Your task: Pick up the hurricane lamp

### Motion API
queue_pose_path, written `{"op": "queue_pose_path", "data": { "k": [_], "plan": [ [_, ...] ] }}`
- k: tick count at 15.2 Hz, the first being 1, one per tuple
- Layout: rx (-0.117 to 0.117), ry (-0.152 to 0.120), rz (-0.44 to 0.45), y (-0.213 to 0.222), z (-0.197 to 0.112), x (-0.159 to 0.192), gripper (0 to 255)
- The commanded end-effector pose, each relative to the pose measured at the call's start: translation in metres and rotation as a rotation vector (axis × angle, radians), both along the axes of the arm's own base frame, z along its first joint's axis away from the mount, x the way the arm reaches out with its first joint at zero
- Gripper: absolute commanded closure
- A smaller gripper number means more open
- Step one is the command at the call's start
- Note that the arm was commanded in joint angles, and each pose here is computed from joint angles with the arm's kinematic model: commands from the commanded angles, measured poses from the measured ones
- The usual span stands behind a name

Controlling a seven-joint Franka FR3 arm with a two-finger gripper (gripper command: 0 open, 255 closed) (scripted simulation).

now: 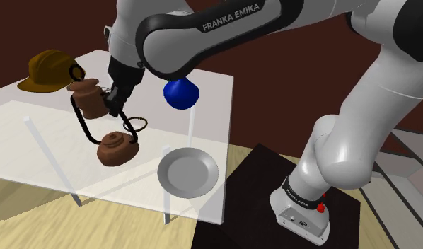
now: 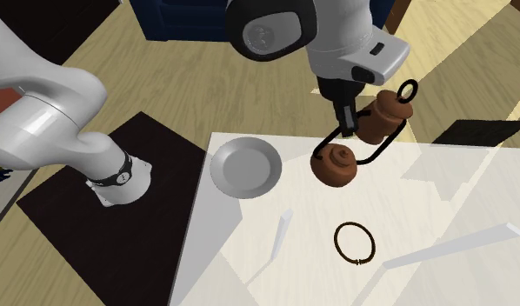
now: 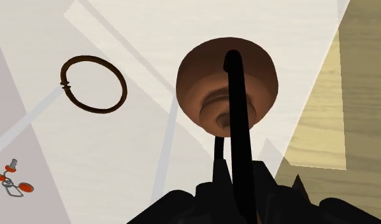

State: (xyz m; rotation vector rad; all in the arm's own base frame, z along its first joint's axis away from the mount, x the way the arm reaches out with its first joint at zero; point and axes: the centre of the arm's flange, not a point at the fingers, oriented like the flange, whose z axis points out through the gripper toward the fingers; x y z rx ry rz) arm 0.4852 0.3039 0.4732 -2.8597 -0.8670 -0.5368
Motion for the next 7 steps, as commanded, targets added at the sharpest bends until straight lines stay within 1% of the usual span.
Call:
{"op": "queue_pose_path", "data": {
  "k": [1,5,7],
  "plan": [
    [0.001,-0.002,0.0,0.0,0.011,0.0,255],
    [0.001,-0.002,0.0,0.0,0.032,0.0,255],
    [0.001,-0.002,0.0,0.0,0.033,0.0,255]
  ]
}}
